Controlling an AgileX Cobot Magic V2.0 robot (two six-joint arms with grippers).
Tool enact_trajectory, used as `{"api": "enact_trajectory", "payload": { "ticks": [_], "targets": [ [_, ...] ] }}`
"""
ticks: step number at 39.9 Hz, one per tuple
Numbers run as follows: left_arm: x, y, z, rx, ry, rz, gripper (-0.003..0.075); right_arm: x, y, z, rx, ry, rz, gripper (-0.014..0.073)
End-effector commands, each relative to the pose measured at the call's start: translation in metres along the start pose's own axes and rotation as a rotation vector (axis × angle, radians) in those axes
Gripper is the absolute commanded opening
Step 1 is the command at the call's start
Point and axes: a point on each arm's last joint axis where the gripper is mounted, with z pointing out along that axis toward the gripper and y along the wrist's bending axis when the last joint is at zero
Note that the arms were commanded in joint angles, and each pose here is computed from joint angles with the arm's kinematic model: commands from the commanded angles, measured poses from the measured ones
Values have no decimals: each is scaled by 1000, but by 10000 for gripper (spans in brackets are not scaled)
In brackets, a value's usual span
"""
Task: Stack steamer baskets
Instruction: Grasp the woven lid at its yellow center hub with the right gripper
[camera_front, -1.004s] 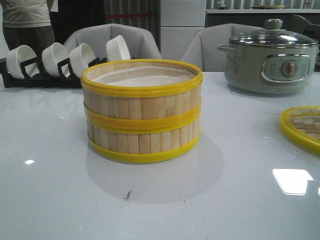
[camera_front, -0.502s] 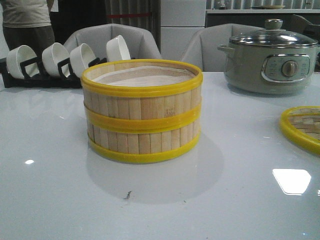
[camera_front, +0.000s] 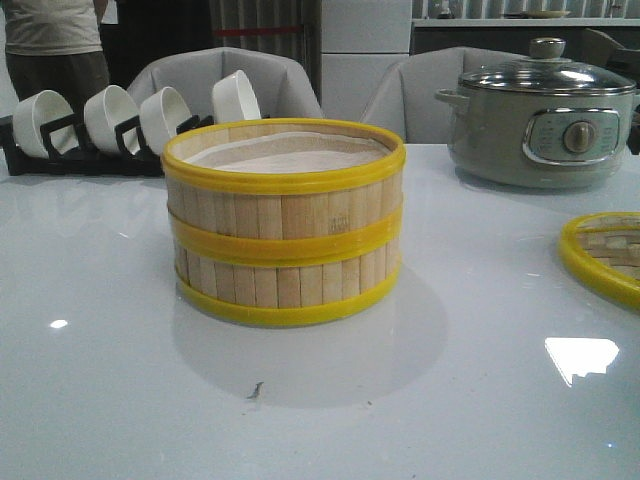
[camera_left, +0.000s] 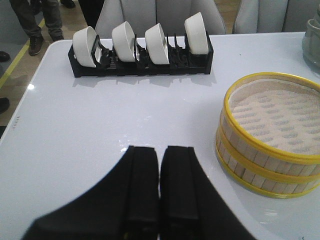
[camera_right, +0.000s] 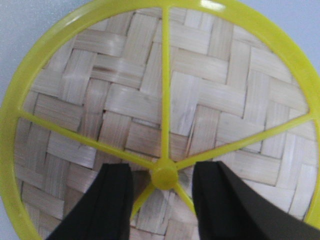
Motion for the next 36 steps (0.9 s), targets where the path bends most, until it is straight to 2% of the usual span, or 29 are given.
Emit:
{"api": "enact_trajectory", "payload": {
  "ticks": [1, 22, 31, 36],
  "targets": [
    [-14, -1, -6, 18, -108, -4, 87, -15, -2, -23, 3, -105, -15, 391],
    [-14, -1, -6, 18, -108, -4, 87, -14, -2, -18, 4, -97, -15, 383],
    [-14, -1, -6, 18, -108, -4, 87, -15, -2, -15, 4, -101, -15, 193],
    [-14, -1, -6, 18, -108, -4, 87, -15, -2, -15, 4, -103, -15, 119]
  ]
}}
